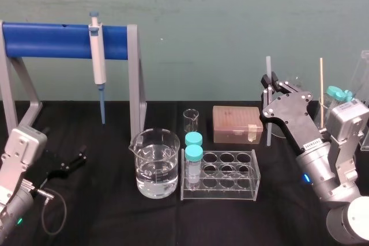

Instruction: Pick up the stirring rod with one hand, then place it down.

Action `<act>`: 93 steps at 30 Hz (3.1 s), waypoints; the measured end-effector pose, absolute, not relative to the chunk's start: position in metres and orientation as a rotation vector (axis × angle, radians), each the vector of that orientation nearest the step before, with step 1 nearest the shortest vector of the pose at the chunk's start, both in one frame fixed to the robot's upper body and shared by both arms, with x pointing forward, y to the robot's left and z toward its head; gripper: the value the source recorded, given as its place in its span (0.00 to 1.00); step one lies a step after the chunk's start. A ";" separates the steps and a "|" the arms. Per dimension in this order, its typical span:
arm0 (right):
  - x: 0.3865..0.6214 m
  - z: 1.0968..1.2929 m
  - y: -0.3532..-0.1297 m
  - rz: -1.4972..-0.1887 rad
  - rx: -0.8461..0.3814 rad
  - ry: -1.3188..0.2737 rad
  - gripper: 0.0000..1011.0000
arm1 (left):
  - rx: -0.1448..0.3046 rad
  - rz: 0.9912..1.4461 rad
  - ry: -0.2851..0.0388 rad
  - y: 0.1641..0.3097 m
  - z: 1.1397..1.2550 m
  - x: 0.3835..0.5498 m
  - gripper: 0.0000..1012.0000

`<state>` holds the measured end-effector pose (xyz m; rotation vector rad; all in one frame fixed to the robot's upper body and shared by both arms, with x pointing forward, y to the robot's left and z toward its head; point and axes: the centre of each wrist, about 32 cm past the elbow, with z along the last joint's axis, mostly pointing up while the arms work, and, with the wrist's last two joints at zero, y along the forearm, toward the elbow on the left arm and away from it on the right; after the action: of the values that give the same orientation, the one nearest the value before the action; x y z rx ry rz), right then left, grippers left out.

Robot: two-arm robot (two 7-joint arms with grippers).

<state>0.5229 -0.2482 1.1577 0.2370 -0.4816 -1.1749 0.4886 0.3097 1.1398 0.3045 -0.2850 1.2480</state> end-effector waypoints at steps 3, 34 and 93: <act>0.525 1.156 -0.249 -1.158 0.242 -0.460 0.07 | 0.304 1.248 -0.285 0.310 1.140 0.489 0.99; 0.548 1.139 -0.241 -1.007 0.243 -0.365 0.07 | 0.304 1.248 -0.285 0.310 1.140 0.489 0.99; 0.553 1.113 -0.244 -1.027 0.166 -0.230 0.21 | 0.305 1.248 -0.285 0.310 1.140 0.489 0.99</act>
<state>0.5533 -0.2438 1.1134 0.1664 -0.2305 -1.0270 0.4886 0.3097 1.1398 0.3045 -0.2850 1.2480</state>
